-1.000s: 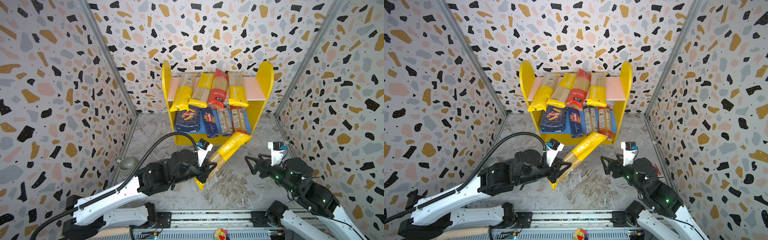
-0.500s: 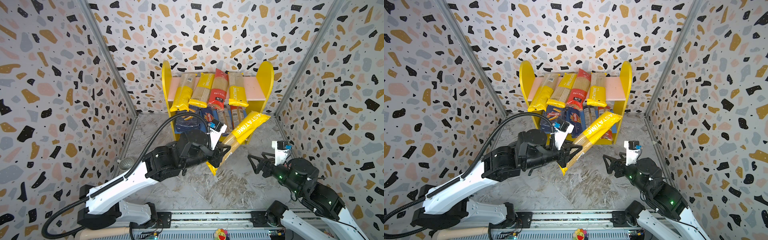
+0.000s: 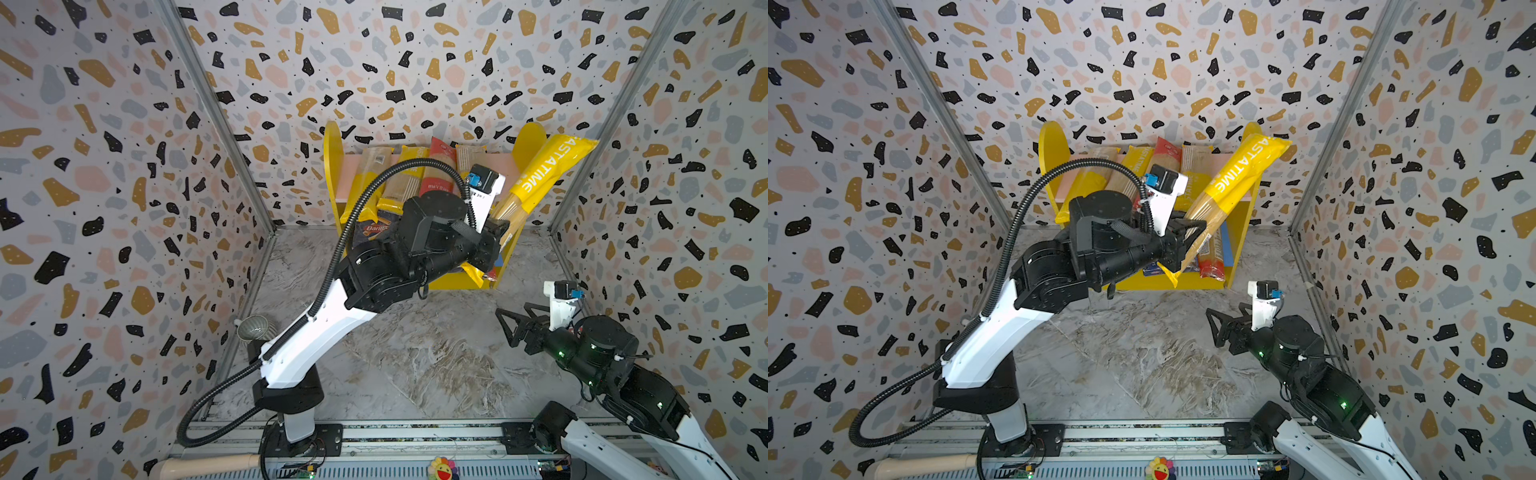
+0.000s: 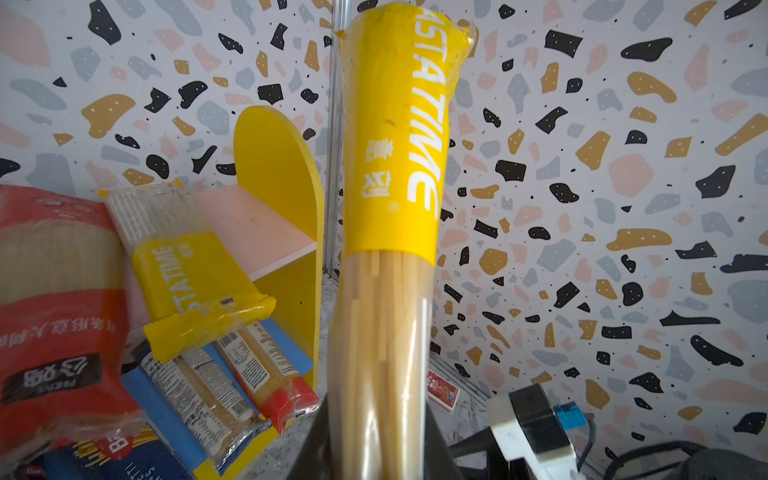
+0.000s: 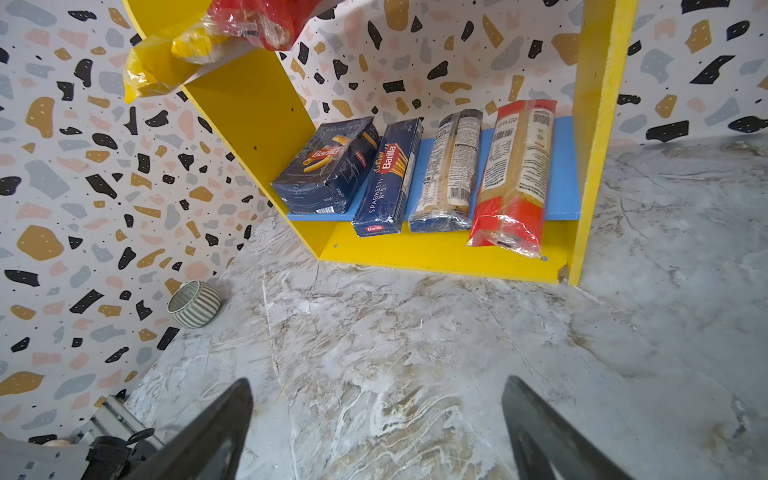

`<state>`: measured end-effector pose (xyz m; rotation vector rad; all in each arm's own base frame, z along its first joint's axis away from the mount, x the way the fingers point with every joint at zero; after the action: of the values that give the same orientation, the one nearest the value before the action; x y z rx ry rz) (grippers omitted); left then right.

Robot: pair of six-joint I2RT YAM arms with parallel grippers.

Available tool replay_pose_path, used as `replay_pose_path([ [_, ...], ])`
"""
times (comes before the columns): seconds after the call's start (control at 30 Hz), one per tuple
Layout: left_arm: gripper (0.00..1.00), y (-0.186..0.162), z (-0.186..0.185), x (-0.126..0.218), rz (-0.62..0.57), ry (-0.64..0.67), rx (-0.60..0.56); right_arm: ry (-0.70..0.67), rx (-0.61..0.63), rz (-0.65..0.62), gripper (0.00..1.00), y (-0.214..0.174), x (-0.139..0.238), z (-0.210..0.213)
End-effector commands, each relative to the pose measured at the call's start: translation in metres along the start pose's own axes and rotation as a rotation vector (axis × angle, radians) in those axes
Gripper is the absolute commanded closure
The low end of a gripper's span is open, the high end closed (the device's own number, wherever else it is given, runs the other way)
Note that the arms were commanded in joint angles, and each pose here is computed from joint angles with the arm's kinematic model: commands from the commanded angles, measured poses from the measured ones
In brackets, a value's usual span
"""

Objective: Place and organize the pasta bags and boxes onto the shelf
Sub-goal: 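Raise the bag above the top shelf with the left gripper while the right gripper rises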

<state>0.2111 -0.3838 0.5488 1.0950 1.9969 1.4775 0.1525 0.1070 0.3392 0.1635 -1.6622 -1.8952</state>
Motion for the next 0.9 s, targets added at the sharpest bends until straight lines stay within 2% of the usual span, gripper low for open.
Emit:
replay_pose_path([
  [0.0,1.0,0.059,0.015,0.015,-0.224,-0.028,0.058,-0.021,0.017,-0.028,0.06,0.007,-0.001,-0.002],
  [0.17,1.0,0.069,0.039,-0.003,-0.28,0.022,0.056,-0.021,0.021,-0.03,0.06,0.005,-0.01,-0.001],
  [0.37,1.0,0.091,0.042,-0.012,-0.382,-0.055,0.109,-0.006,0.034,-0.049,0.06,0.006,-0.026,0.003],
  [0.7,1.0,0.098,0.051,-0.043,-0.48,-0.159,0.253,-0.014,0.028,-0.246,0.07,0.057,-0.037,0.01],
  [0.87,1.0,0.091,0.051,-0.057,-0.475,-0.185,0.285,0.04,0.026,-0.42,0.07,0.088,-0.028,0.015],
])
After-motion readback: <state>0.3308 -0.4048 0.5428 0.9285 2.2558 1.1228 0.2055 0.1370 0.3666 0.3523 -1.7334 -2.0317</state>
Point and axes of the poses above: each gripper's point midway between its finger pads, its own x axis back along the fingers, its own z axis along the line the jaws close on, y = z × x, the point moved 4 cm from there along x, back along the fingers, and after that the axes turned 10 degrees about x, right-handed, at the moved point
